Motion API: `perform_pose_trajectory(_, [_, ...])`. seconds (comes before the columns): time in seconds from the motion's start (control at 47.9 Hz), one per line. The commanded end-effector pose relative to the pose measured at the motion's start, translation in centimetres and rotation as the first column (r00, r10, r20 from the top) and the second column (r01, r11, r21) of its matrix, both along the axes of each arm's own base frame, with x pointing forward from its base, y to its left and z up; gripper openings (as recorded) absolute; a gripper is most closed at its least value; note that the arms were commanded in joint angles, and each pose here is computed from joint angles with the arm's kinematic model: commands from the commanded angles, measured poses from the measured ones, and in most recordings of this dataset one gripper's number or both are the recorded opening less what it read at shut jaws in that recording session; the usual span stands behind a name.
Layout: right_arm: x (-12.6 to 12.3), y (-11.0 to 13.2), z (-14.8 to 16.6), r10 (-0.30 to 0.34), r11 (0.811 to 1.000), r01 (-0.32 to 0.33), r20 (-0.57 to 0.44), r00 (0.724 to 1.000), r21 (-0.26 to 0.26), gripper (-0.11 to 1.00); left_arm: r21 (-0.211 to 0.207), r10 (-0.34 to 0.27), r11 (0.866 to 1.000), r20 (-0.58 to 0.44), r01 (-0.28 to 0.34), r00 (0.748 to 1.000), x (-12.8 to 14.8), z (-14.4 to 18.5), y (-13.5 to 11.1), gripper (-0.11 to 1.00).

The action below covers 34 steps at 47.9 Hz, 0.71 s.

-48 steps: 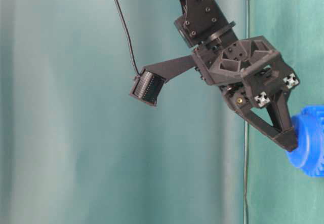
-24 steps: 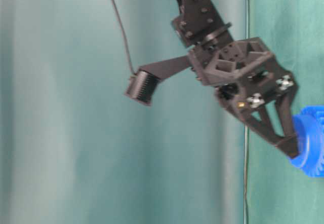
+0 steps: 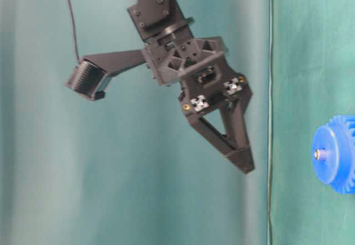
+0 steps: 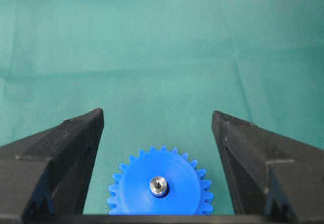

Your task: Insert the shaft placed at a random location into the center hole of the medium gear at another random location.

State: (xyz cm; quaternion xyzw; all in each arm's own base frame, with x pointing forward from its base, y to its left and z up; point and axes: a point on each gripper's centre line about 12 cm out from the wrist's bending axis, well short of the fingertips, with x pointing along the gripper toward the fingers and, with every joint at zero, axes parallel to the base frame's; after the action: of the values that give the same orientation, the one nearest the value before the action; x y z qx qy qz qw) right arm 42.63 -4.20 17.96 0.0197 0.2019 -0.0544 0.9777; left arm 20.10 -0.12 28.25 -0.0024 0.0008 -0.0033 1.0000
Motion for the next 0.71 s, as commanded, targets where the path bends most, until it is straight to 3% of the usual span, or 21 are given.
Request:
perform_pose_trajectory(0.0, [0.2, -0.1, 1.9, 0.002, 1.0, -0.002, 0.043, 0.999, -0.013, 0.86, 0.003, 0.001, 1.0, 0.018, -0.001, 1.0, 0.3, 0.8, 0.0, 0.0])
perform_pose_trajectory(0.23, [-0.6, 0.1, 2.0, 0.004, 1.0, -0.004, 0.027, 1.0, -0.009, 0.86, 0.0, 0.001, 1.0, 0.018, -0.001, 1.0, 0.3, 0.8, 0.0, 0.0])
perform_pose_trajectory(0.689, [-5.7, 0.6, 4.1, 0.002, 1.0, -0.002, 0.055, 0.998, -0.003, 0.86, 0.0, 0.001, 1.0, 0.014, -0.001, 1.0, 0.2, 0.8, 0.0, 0.0])
